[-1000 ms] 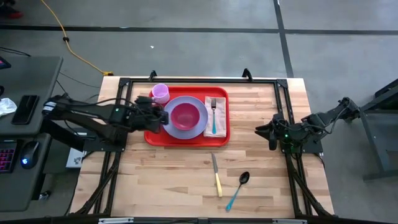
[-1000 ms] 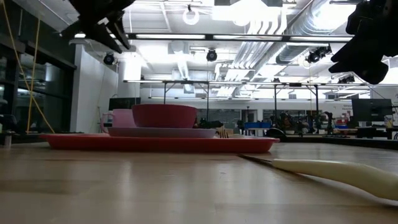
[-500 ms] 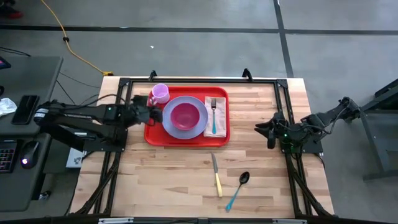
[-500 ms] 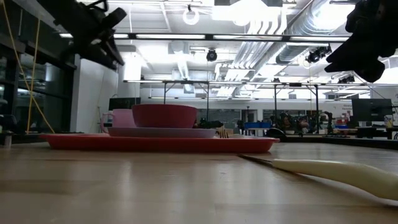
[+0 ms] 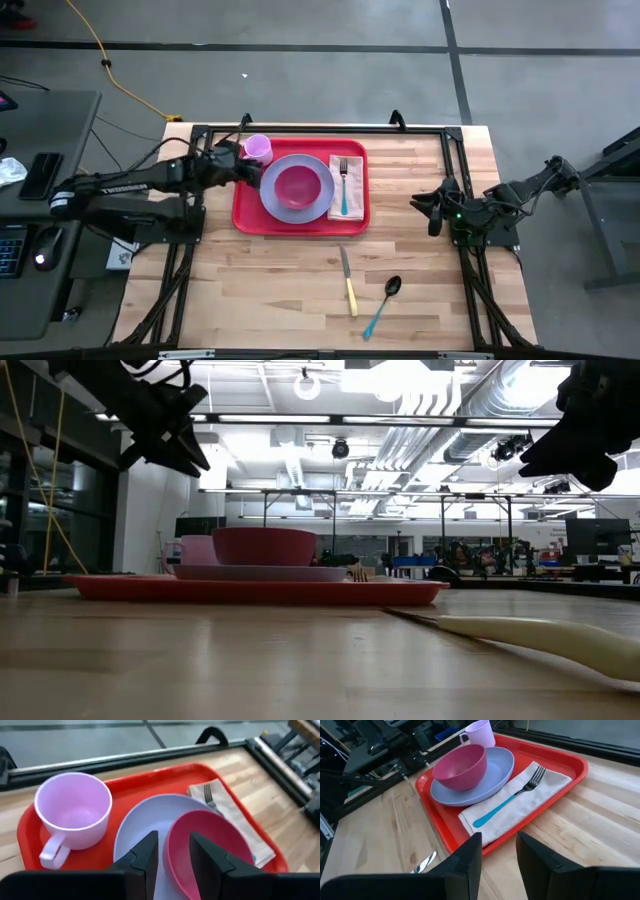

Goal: Set up tray
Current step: Put the blue spoon on the white table napkin to the left of the blue fork

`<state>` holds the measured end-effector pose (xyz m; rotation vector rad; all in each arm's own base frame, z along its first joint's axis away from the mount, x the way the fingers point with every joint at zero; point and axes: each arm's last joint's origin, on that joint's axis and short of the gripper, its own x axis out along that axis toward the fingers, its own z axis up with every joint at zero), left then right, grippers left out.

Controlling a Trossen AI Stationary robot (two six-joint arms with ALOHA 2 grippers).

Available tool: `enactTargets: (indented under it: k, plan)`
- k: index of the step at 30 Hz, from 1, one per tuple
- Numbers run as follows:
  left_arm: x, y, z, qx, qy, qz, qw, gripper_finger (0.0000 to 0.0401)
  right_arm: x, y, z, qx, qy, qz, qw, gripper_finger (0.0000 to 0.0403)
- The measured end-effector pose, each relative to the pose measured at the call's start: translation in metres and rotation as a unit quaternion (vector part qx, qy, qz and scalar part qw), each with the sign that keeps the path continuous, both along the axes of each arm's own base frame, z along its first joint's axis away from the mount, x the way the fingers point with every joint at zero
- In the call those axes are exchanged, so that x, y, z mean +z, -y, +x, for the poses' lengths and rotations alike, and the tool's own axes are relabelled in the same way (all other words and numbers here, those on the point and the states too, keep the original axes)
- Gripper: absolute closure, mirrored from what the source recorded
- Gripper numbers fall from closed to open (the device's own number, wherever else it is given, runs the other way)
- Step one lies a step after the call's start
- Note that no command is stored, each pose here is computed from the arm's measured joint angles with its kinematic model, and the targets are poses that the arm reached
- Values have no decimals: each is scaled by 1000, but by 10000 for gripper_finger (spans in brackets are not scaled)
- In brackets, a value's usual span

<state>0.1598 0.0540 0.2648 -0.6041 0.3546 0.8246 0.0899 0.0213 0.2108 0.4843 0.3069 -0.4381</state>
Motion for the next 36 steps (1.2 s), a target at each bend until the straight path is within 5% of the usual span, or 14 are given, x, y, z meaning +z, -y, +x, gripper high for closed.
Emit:
enactTargets:
  k: [6,15,36]
  plan:
    - [10,15,-18,-7,47,20,999,261,0,0,0,-10,6,15,1000,304]
    - [-12,43,-49,-44,111,26,993,261,-1,0,-1,-14,4,21,1000,304]
    - [-54,51,-66,-107,57,-39,992,261,-1,0,-1,-15,7,37,999,304]
